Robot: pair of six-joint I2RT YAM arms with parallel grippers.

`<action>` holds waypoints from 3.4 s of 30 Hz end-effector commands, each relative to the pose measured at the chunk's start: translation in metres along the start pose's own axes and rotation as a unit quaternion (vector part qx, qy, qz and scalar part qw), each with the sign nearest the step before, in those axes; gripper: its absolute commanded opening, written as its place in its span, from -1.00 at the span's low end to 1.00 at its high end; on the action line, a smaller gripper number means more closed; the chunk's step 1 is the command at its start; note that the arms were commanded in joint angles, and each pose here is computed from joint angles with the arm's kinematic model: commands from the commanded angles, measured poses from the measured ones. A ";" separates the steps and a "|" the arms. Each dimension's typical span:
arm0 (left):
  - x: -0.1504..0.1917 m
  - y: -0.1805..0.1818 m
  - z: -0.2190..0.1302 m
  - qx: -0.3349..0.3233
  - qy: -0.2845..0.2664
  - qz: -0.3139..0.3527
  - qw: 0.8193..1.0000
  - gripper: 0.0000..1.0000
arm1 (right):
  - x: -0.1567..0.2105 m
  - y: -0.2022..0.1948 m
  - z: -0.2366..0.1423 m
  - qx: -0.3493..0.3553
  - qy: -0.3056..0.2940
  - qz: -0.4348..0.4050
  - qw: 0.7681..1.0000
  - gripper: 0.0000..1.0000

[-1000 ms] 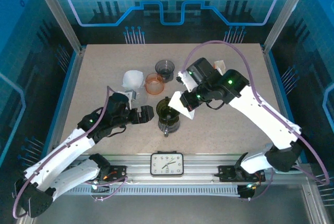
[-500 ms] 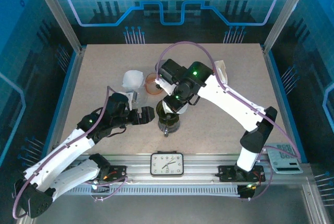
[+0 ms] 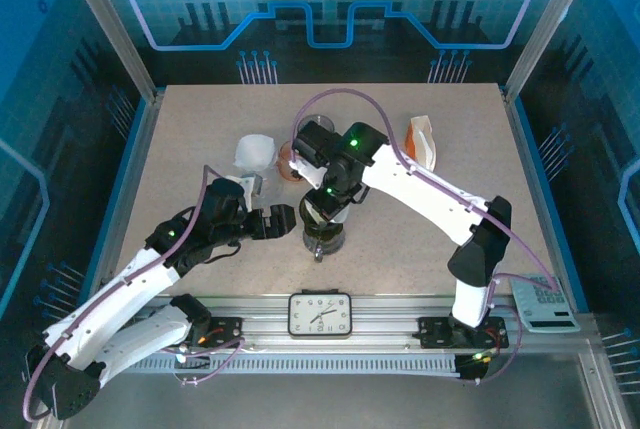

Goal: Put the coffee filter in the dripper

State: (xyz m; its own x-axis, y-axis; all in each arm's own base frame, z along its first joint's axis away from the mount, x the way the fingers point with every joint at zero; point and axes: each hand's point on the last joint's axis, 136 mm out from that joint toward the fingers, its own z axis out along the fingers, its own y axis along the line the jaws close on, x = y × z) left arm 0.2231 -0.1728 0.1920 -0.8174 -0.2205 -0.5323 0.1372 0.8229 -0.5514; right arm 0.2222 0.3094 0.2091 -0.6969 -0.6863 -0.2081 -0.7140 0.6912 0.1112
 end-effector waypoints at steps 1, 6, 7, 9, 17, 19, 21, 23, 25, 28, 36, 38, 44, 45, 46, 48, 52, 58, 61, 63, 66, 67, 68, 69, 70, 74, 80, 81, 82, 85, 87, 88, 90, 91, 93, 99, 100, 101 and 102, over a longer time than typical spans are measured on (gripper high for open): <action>-0.004 -0.008 -0.006 0.018 -0.005 0.006 1.000 0.98 | 0.001 0.009 0.014 -0.014 0.009 -0.006 1.000 -1.00; -0.003 -0.007 -0.005 0.017 -0.003 0.005 1.000 0.98 | 0.002 0.009 0.027 -0.015 0.013 -0.004 1.000 -1.00; -0.003 -0.007 -0.005 0.017 -0.003 0.006 1.000 0.98 | 0.002 0.008 0.029 -0.014 0.013 -0.002 1.000 -1.00; -0.004 -0.007 -0.005 0.017 -0.005 0.004 1.000 0.98 | 0.002 0.008 0.031 -0.015 0.013 -0.001 1.000 -1.00; -0.004 -0.010 -0.004 0.025 -0.003 -0.002 1.000 0.98 | 0.001 0.008 0.027 -0.020 -0.004 0.001 1.000 -0.65; -0.005 -0.013 -0.004 0.029 -0.003 -0.005 1.000 0.98 | -0.001 0.008 0.019 -0.020 -0.025 0.000 0.999 -0.39; -0.006 -0.014 -0.004 0.032 -0.003 -0.006 0.999 0.97 | -0.002 0.007 0.012 -0.020 -0.047 0.001 0.999 -0.18; -0.007 -0.016 -0.004 0.036 -0.002 -0.008 0.999 0.95 | -0.002 0.007 0.005 -0.021 -0.062 0.004 0.998 -0.05; -0.007 -0.019 -0.004 0.040 -0.001 -0.010 0.999 0.93 | -0.001 0.005 -0.001 -0.019 -0.074 0.008 0.997 0.03; -0.009 -0.023 -0.003 0.049 0.001 -0.013 0.999 0.90 | 0.000 0.005 -0.012 -0.021 -0.099 0.012 0.995 0.14; -0.025 -0.042 -0.001 0.066 0.004 -0.003 0.998 0.67 | 0.002 -0.012 -0.036 -0.013 -0.165 0.050 0.985 0.29; -0.033 -0.050 0.000 0.069 0.005 0.005 0.998 0.56 | 0.001 -0.024 -0.041 0.000 -0.183 0.068 0.981 0.29; -0.045 -0.057 0.017 0.043 0.037 0.019 0.998 0.27 | 0.003 -0.053 -0.042 0.015 -0.204 0.113 0.972 0.24; -0.044 -0.055 0.021 0.031 0.051 0.020 0.998 0.27 | 0.004 -0.055 -0.041 0.018 -0.202 0.114 0.973 0.24; -0.040 -0.052 0.025 0.020 0.066 0.022 0.997 0.24 | 0.005 -0.057 -0.039 0.021 -0.201 0.115 0.973 0.24; -0.032 -0.047 0.032 0.004 0.090 0.028 0.996 0.23 | 0.007 -0.059 -0.038 0.024 -0.200 0.117 0.973 0.24; -0.019 -0.042 0.037 -0.015 0.123 0.041 0.991 0.15 | 0.012 -0.066 -0.036 0.027 -0.201 0.126 0.971 0.24; -0.007 -0.046 0.032 -0.017 0.148 0.068 0.987 -0.11 | 0.015 -0.074 -0.033 0.027 -0.202 0.139 0.969 0.26; -0.004 -0.049 0.029 -0.007 0.152 0.070 0.986 -0.23 | 0.015 -0.077 -0.031 0.026 -0.202 0.143 0.969 0.26; -0.001 -0.048 0.031 -0.005 0.158 0.070 0.985 -0.32 | 0.013 -0.078 -0.030 0.024 -0.202 0.144 0.968 0.27; 0.004 -0.046 0.035 -0.005 0.168 0.068 0.983 -0.45 | 0.010 -0.078 -0.028 0.022 -0.200 0.144 0.969 0.27; 0.005 -0.045 0.036 -0.006 0.169 0.068 0.983 -0.49 | 0.009 -0.078 -0.027 0.022 -0.199 0.144 0.969 0.27; 0.005 -0.044 0.037 -0.008 0.170 0.068 0.983 -0.53 | 0.008 -0.078 -0.026 0.023 -0.198 0.143 0.969 0.27; 0.005 -0.044 0.038 -0.008 0.169 0.069 0.983 -0.57 | 0.007 -0.078 -0.025 0.022 -0.197 0.144 0.970 0.27; 0.005 -0.044 0.038 -0.009 0.168 0.070 0.983 -0.60 | 0.006 -0.078 -0.024 0.021 -0.196 0.142 0.970 0.27; 0.004 -0.045 0.039 -0.006 0.166 0.072 0.983 -0.71 | 0.002 -0.077 -0.018 0.018 -0.189 0.140 0.972 0.27; 0.005 -0.042 0.041 -0.012 0.170 0.075 0.982 -0.73 | -0.003 -0.077 -0.010 0.014 -0.184 0.135 0.974 0.10; 0.006 -0.041 0.041 -0.013 0.170 0.077 0.982 -0.73 | -0.004 -0.076 -0.009 0.013 -0.183 0.134 0.974 0.05; 0.006 -0.040 0.041 -0.015 0.172 0.076 0.982 -0.73 | -0.004 -0.076 -0.008 0.011 -0.183 0.133 0.974 -0.03; 0.007 -0.038 0.043 -0.017 0.173 0.075 0.982 -0.72 | -0.005 -0.075 -0.004 0.009 -0.179 0.129 0.975 -0.20; 0.008 -0.037 0.044 -0.017 0.174 0.075 0.982 -0.72 | -0.005 -0.073 -0.003 0.008 -0.178 0.124 0.976 -0.24; 0.009 -0.037 0.045 -0.017 0.175 0.074 0.982 -0.72 | -0.005 -0.072 -0.002 0.008 -0.177 0.123 0.976 -0.26; 0.010 -0.037 0.046 -0.016 0.175 0.073 0.982 -0.72 | -0.005 -0.071 -0.002 0.011 -0.177 0.117 0.977 -0.32; 0.009 -0.037 0.046 -0.016 0.174 0.072 0.982 -0.72 | -0.005 -0.071 -0.003 0.014 -0.177 0.115 0.977 -0.33; 0.009 -0.037 0.047 -0.016 0.175 0.072 0.982 -0.72 | -0.005 -0.070 -0.002 0.016 -0.175 0.112 0.978 -0.35; 0.010 -0.036 0.050 -0.017 0.176 0.072 0.982 -0.72 | -0.001 -0.067 0.005 0.021 -0.164 0.104 0.981 -0.54; 0.010 -0.036 0.050 -0.016 0.176 0.072 0.982 -0.71 | -0.001 -0.067 0.006 0.022 -0.161 0.103 0.981 -0.57; 0.010 -0.036 0.050 -0.017 0.177 0.071 0.982 -0.71 | 0.000 -0.066 0.008 0.024 -0.160 0.102 0.982 -0.60; 0.010 -0.036 0.050 -0.016 0.176 0.071 0.982 -0.70 | 0.001 -0.066 0.010 0.026 -0.157 0.099 0.982 -0.62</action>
State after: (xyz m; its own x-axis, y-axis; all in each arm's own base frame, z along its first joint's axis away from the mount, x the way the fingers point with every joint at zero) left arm 0.2440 -0.2298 0.1890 -0.9224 0.0599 -0.3816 0.2487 0.8480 -0.4681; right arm 0.2697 0.2615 0.1951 -0.7729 -0.4162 -0.4789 -0.5404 0.8273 0.1533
